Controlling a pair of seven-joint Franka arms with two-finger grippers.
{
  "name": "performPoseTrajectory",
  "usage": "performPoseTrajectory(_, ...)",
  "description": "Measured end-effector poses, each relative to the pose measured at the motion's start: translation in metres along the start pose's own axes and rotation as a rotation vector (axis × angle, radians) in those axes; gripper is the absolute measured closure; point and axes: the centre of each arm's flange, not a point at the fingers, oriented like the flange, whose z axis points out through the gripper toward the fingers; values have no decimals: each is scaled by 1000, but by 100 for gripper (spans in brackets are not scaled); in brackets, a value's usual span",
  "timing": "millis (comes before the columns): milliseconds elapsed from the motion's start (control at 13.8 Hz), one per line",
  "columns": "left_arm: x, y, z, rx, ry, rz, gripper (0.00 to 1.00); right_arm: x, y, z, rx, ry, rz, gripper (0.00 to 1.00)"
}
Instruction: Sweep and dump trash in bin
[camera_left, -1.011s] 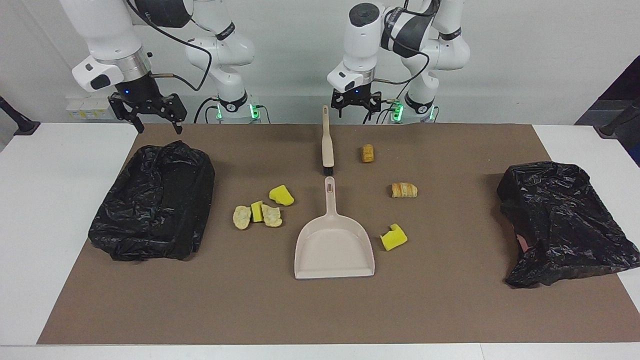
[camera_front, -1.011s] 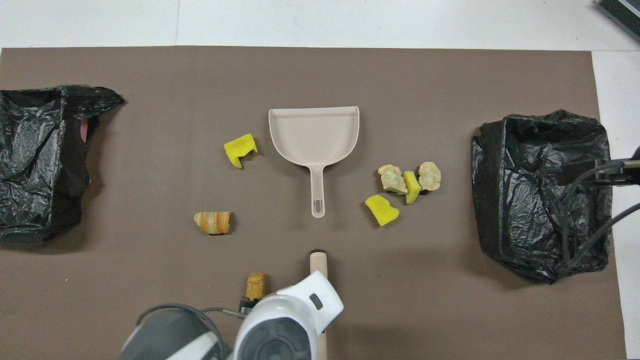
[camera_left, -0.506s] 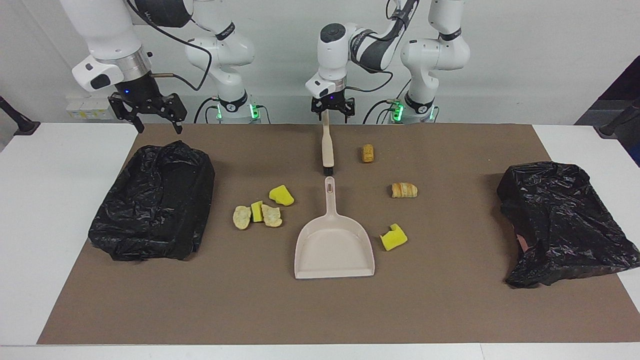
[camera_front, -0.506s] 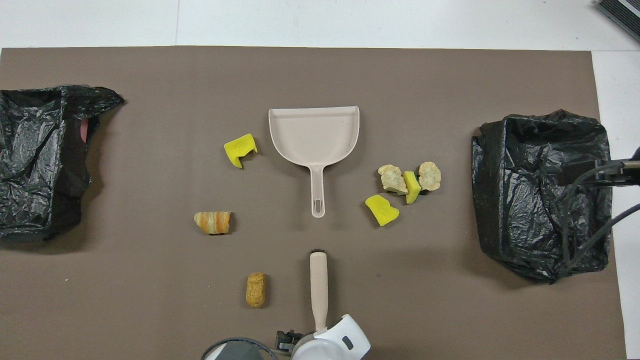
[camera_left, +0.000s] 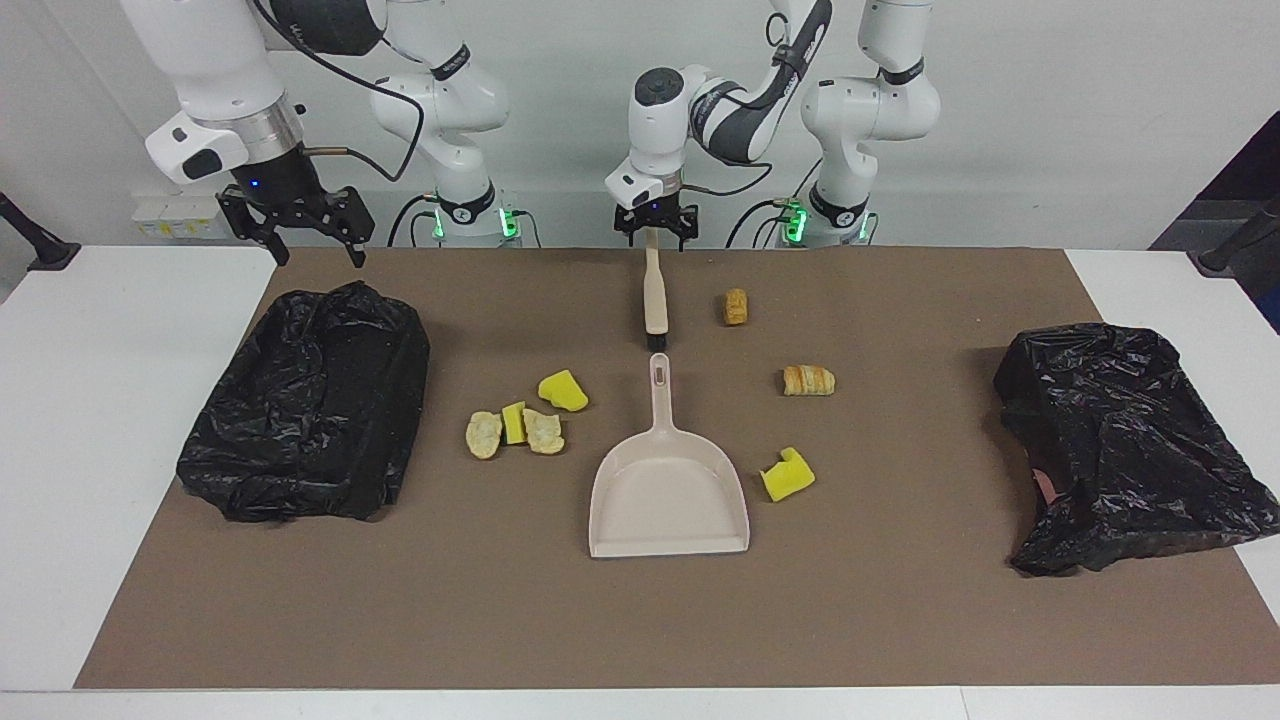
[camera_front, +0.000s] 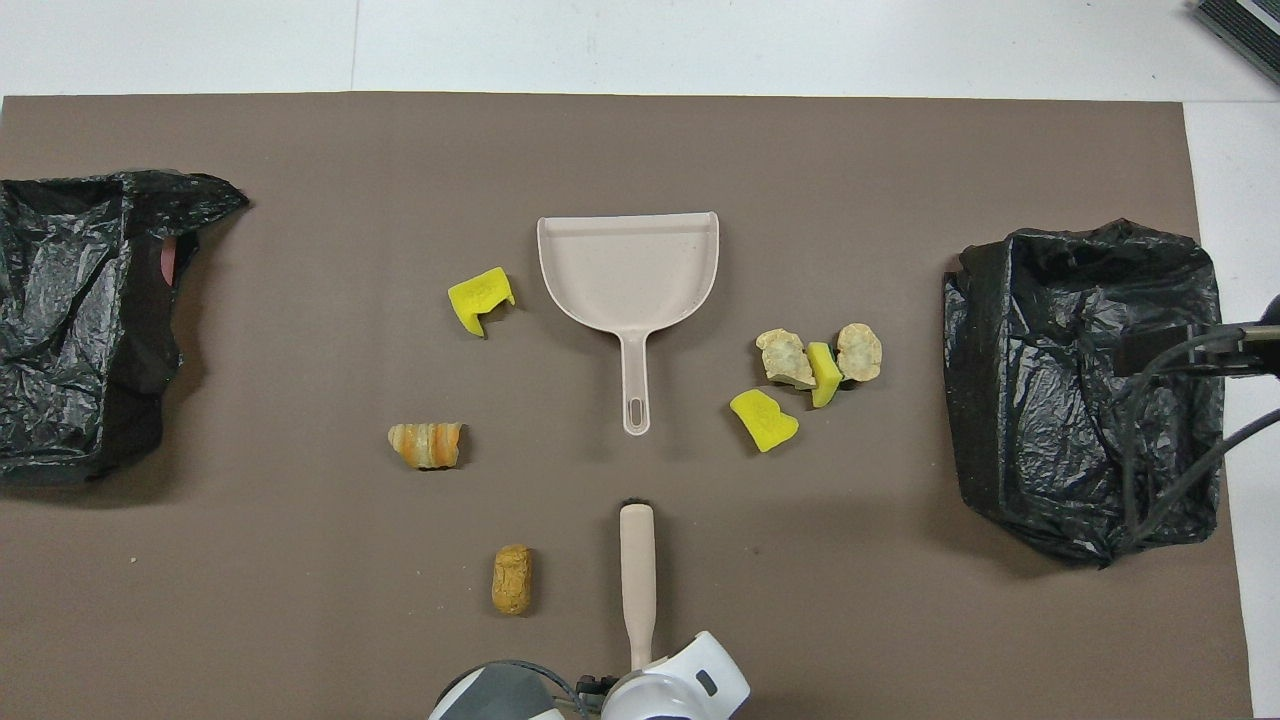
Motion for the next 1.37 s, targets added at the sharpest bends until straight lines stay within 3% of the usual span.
performPoseTrajectory(72, 0, 0, 0, 0, -1, 0, 37, 0, 0, 0, 0, 0, 0, 0)
performPoseTrajectory(217, 0, 0, 0, 1, -2, 0, 41, 0, 0, 0, 0, 0, 0, 0)
performPoseTrajectory(361, 0, -2, 1, 9, -11, -3, 70, 0, 0, 0, 0, 0, 0, 0)
performPoseTrajectory(433, 0, -3, 1, 15, -18, -5, 73, 0, 0, 0, 0, 1, 0, 0)
performPoseTrajectory(650, 17, -24, -5, 34, -44, -12, 73, -1, 0, -1, 0, 2, 0, 0)
performPoseTrajectory(939, 88, -101, -54, 66, -38, 15, 73, -1, -5, -2, 0, 4, -14, 0)
performPoseTrajectory(1156, 144, -170, -109, 91, 47, 94, 73, 4, -40, 5, -4, 11, -40, 0)
performPoseTrajectory(1373, 192, -214, -145, 109, 111, 178, 73, 19, -113, 42, -5, 7, 1, 0)
